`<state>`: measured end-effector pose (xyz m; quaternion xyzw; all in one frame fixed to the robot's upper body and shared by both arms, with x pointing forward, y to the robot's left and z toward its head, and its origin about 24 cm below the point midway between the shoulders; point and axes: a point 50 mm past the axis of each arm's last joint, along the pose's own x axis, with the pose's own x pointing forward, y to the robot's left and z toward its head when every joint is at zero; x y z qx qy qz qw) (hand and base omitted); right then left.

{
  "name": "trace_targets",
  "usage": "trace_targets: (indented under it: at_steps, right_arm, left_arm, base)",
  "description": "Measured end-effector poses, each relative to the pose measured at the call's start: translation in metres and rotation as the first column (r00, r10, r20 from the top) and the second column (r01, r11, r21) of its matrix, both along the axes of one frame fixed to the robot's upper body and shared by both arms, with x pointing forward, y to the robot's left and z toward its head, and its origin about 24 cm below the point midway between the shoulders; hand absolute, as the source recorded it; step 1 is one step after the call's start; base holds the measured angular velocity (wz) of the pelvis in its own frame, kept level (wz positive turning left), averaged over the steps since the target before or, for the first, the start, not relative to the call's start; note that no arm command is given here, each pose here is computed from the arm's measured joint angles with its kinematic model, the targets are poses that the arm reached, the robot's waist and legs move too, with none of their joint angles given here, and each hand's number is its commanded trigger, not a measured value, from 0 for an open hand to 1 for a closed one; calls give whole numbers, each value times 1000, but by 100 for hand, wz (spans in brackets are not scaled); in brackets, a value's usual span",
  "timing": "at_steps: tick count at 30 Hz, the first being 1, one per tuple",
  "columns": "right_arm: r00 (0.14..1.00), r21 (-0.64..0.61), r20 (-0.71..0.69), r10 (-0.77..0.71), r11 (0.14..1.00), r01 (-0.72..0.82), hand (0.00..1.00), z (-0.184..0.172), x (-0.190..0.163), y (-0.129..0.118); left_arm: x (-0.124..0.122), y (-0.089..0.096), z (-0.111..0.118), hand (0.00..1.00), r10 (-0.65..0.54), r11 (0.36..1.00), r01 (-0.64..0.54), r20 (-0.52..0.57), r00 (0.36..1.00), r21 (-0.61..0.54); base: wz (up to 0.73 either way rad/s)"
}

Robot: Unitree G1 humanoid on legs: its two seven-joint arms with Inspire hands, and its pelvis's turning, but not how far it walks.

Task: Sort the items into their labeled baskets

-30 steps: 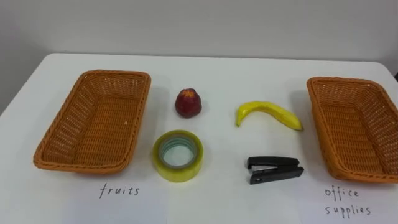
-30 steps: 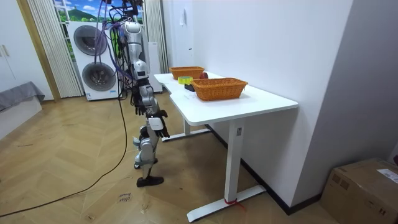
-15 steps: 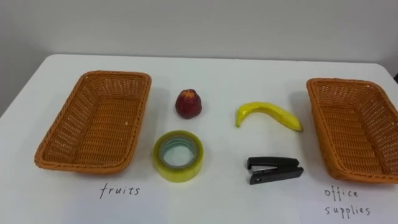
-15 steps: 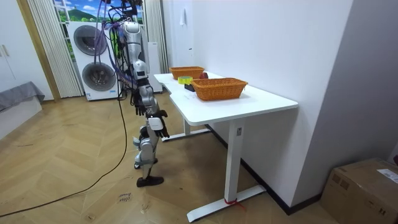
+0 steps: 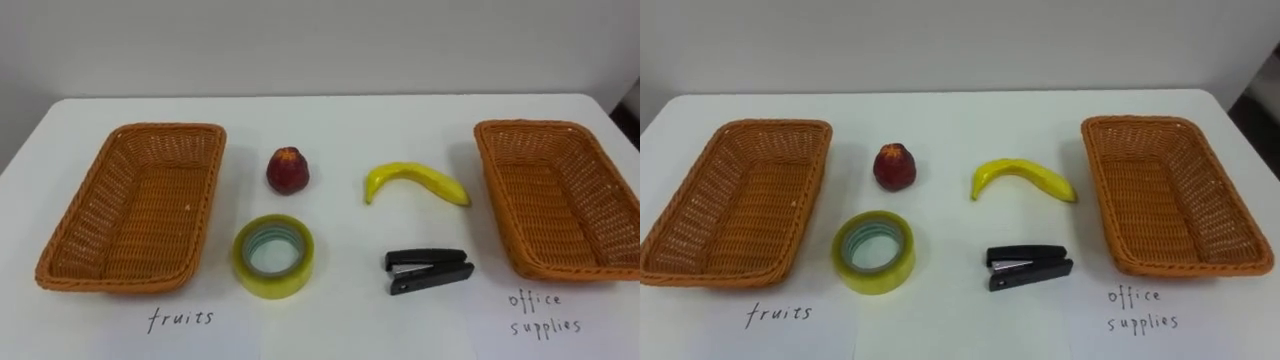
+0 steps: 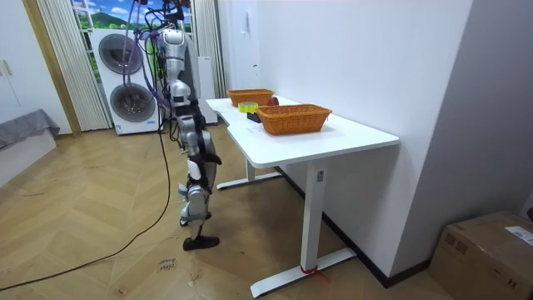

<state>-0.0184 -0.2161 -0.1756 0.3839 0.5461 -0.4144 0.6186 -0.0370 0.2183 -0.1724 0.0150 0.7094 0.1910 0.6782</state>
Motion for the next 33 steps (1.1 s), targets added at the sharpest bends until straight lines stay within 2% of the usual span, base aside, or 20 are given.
trace_targets:
  at_steps: [2, 4, 10, 17, 23, 28, 33]
  right_arm:
    - [991, -35, -13, -131, 991, 130, 0, 1, -4, -7]
    - [982, -72, -18, -189, 980, 187, 0, 3, -2, -14]
    - [945, -197, 4, -328, 926, 322, 0, 12, 24, -44]
    - [921, -370, 88, -380, 846, 384, 0, 37, 66, -82]
    - [921, -520, 115, -373, 767, 376, 0, 59, 85, -102]
    - [906, -645, 286, -312, 637, 422, 0, 109, 124, -121]
    - [901, -717, 301, -313, 548, 430, 0, 129, 129, -125]
  left_arm:
    - [-6, 3, 1, 0, 69, 997, -69, 0, 998, 19]
    - [-11, 5, 2, 0, 98, 995, -98, -2, 995, 30]
    - [-7, 18, 5, 0, 109, 990, -110, 22, 994, 84]
    - [14, 25, 7, 0, 97, 986, -113, 125, 987, 126]
    - [14, 26, 8, 0, 87, 985, -107, 147, 985, 135]
    - [17, 29, 10, 0, 71, 984, -97, 176, 982, 147]
    - [28, 30, 12, 0, 55, 984, -93, 235, 971, 153]
  base:
    - [-19]
    - [-20]
    - [-4]
    - [-2]
    - [-3]
    - [-3]
    - [-2]
